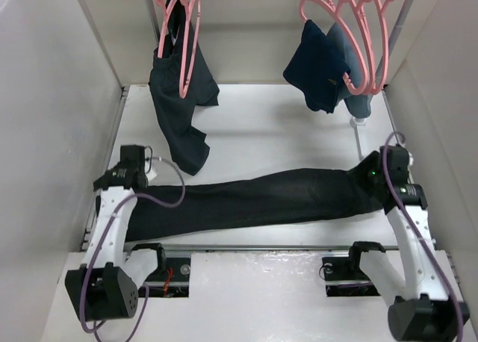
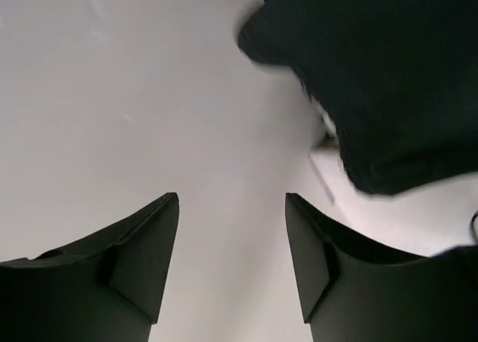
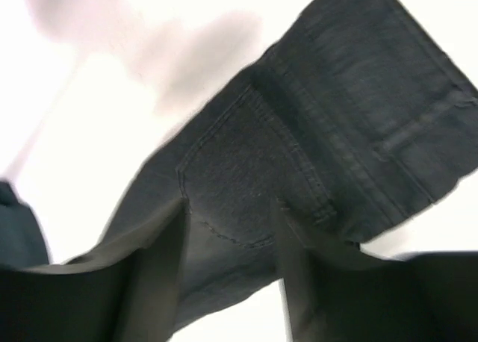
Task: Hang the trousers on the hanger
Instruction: Fold the trousers at the center of the board.
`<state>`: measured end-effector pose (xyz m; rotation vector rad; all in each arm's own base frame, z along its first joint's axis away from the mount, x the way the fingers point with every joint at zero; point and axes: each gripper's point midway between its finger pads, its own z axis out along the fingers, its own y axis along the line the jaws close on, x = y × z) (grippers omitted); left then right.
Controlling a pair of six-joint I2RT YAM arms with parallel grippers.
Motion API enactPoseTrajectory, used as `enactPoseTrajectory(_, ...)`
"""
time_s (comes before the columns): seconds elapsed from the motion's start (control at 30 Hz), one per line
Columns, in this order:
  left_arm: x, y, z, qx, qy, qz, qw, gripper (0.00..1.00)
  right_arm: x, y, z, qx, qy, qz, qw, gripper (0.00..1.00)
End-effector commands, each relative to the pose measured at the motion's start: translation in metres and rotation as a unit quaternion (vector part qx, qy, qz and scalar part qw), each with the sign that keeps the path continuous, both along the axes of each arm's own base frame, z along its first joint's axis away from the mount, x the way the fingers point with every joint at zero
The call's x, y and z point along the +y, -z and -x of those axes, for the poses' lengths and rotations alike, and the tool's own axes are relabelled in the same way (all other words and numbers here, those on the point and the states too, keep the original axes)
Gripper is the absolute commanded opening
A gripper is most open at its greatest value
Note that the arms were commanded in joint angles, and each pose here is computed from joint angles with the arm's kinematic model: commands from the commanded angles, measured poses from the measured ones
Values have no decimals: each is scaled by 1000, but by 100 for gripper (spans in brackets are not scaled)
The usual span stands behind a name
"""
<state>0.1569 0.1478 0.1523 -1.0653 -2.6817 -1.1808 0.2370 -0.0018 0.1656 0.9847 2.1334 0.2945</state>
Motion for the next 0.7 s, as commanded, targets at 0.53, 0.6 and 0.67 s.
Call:
enactPoseTrajectory(0.53,-12,130,-68,-110,-101,91,985,43,-8,133,-95,153,-38,21,987,39)
enactPoseTrajectory(0.6,-10,124,-85,-135,-93,89,982,43,-19,131,-108,158,-37,49,986,39)
enactPoseTrajectory(0.67,-8,114,-101,-160,-80,86,980,44,-28,110,-131,130,-34,75,988,39)
